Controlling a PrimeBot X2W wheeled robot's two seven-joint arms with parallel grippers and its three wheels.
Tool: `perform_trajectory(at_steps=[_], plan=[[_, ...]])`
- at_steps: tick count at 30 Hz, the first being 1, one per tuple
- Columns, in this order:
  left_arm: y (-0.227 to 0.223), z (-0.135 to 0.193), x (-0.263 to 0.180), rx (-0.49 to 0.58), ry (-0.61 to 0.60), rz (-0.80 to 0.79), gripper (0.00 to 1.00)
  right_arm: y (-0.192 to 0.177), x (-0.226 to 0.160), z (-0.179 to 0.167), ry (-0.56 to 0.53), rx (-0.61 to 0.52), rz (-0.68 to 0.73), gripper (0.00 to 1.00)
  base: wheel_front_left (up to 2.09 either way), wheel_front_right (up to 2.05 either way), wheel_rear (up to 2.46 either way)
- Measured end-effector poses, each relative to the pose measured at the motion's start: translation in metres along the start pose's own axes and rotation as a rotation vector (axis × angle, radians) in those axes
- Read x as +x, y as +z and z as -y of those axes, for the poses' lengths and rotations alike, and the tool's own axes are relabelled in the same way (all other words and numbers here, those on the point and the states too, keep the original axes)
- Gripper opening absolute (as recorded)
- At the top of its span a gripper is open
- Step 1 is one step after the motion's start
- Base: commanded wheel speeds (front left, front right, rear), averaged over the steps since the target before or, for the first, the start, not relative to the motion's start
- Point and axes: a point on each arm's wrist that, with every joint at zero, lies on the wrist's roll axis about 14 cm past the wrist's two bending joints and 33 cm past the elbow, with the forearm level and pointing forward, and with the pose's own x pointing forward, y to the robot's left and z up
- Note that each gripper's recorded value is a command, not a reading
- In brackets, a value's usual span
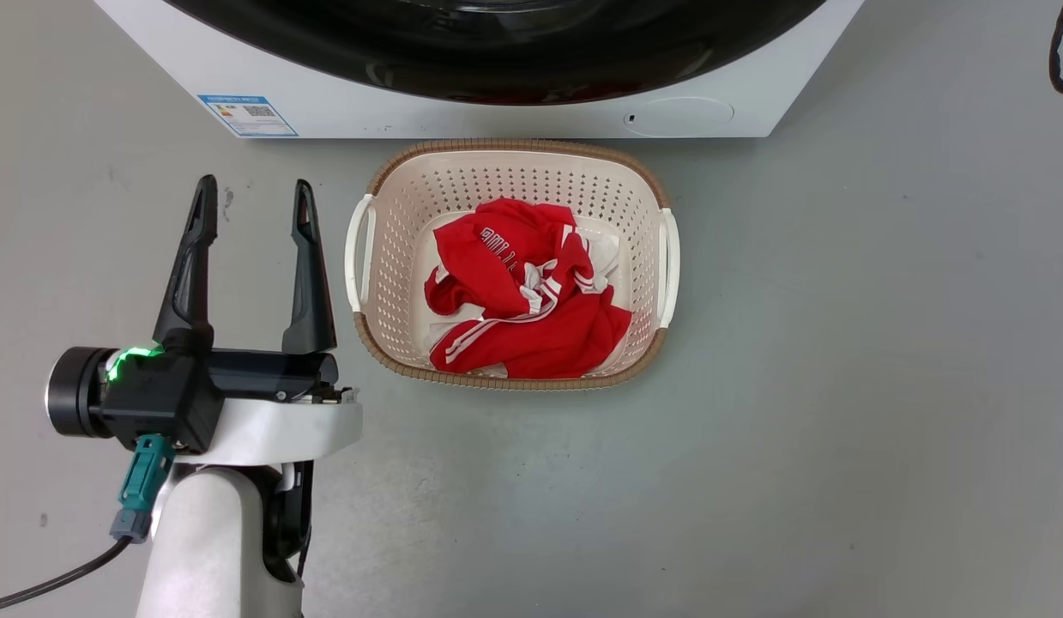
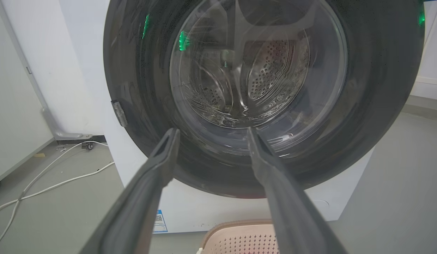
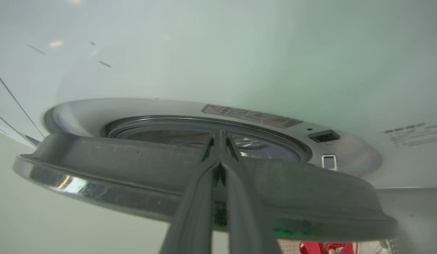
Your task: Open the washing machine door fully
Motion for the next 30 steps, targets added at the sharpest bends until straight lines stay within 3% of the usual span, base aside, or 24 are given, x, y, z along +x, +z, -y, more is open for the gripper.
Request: perform_trajectory(at_steps=[12,30], plan=[[0.009,0.003,-0.001,-0.004,-0.010,0.017,1.00,-0.039,-0.013,-0.012,0.059,0.080,-0.223,0.00,0.00,0.00,0.00],[0.044,0.013,-0.036,-0.016,-0.029,0.048,1.00,-0.141,-0.091,-0.064,0.260,0.110,-0.581,0.00,0.00,0.00,0.00]])
